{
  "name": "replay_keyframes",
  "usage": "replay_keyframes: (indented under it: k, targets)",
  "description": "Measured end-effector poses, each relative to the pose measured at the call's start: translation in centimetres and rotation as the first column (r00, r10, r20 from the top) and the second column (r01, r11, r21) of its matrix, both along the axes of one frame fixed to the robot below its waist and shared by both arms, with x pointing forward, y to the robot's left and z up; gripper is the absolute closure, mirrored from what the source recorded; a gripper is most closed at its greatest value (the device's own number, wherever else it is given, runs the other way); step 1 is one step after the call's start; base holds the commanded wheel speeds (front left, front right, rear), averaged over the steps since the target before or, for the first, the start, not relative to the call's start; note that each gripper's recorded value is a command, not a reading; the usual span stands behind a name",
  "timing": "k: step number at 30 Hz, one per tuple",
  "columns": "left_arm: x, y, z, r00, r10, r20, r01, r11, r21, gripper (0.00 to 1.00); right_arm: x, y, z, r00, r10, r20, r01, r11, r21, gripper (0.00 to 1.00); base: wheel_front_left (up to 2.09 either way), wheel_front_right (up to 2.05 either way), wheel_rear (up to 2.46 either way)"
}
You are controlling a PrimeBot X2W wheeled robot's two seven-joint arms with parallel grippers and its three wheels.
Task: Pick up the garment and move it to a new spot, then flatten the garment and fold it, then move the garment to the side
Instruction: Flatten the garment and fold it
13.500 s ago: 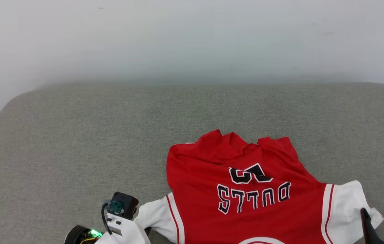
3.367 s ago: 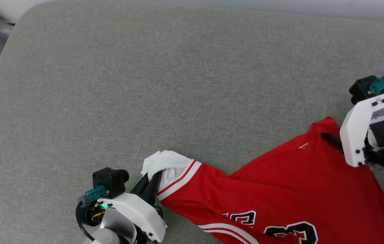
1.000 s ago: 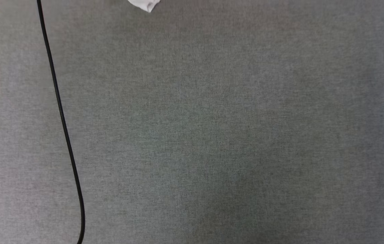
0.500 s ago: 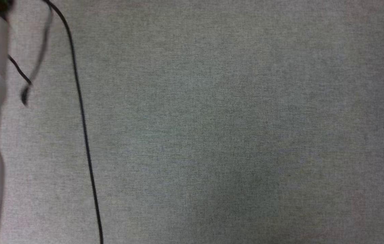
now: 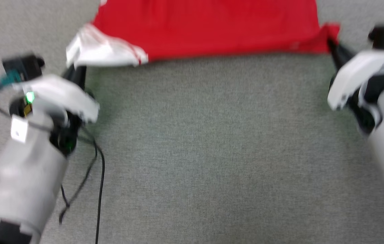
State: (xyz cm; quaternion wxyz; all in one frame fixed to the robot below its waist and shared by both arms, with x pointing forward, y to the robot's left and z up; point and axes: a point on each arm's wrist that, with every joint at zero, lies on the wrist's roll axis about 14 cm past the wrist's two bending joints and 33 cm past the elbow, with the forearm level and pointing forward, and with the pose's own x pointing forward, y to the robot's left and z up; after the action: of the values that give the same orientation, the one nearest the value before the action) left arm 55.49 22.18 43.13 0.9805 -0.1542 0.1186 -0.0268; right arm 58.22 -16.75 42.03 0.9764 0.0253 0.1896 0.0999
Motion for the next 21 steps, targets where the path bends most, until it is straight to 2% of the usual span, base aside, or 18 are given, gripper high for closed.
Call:
replay_keyframes:
  k: [8,15,21]
  targets:
    - [-8.0,0.2,-1.0,0.999,0.022,-0.043,-0.023,0.999,-0.028,1.00,-7.4,-1.0,-0.3,1.000,0.010,-0.019,-0.009,1.000,0.017,1.00,0.00,0.00,0.00]
    - [-15.5,0.6,-1.4,0.993,0.086,-0.084,-0.090,0.995,-0.049,1.00,-14.1,-2.1,-0.2,0.999,0.008,-0.037,-0.007,1.000,0.031,1.00,0.00,0.00,0.00]
    - [-21.7,0.2,-1.8,0.980,0.108,-0.167,-0.120,0.991,-0.065,1.00,-20.1,-3.1,-0.8,0.996,-0.020,-0.091,0.024,0.999,0.043,1.00,0.00,0.00,0.00]
